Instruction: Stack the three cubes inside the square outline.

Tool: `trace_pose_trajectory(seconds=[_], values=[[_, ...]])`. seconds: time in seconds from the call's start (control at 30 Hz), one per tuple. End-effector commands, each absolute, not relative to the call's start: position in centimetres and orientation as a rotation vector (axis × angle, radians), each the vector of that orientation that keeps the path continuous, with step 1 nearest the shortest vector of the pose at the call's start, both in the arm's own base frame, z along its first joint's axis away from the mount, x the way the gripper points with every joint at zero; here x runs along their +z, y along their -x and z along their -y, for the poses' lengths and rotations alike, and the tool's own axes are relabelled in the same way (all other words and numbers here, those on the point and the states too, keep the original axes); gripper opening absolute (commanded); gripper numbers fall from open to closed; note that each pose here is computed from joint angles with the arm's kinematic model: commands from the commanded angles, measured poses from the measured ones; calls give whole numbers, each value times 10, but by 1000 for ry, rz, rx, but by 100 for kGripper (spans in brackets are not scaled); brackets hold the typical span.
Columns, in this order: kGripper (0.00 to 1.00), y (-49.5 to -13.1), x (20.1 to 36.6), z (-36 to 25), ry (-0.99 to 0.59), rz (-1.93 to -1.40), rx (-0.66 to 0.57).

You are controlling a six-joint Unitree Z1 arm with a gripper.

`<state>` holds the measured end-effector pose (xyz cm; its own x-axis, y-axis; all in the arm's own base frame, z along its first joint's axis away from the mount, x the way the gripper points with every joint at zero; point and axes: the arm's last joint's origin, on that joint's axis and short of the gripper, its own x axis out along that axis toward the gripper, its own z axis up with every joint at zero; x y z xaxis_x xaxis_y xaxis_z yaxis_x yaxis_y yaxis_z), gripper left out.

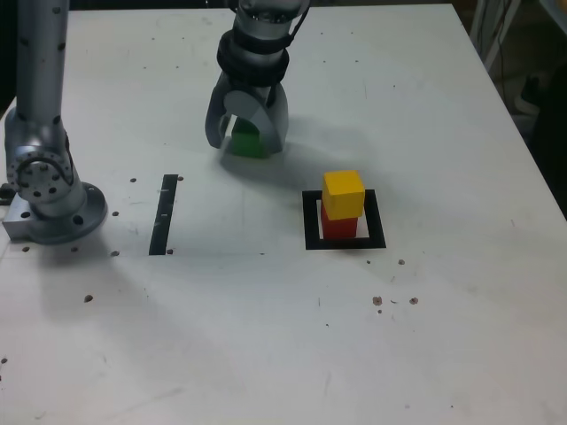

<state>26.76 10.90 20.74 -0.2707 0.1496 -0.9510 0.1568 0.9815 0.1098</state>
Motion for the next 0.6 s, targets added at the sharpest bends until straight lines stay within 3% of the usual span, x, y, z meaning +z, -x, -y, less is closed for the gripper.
trace_pose_trajectory(seconds=[0.0, 0.1, 0.57], values=[[23, -270, 207, -111, -217, -1852, -3], [17, -270, 206, -111, -213, -1851, -1], [7, -272, 202, -113, -206, -1868, -5]])
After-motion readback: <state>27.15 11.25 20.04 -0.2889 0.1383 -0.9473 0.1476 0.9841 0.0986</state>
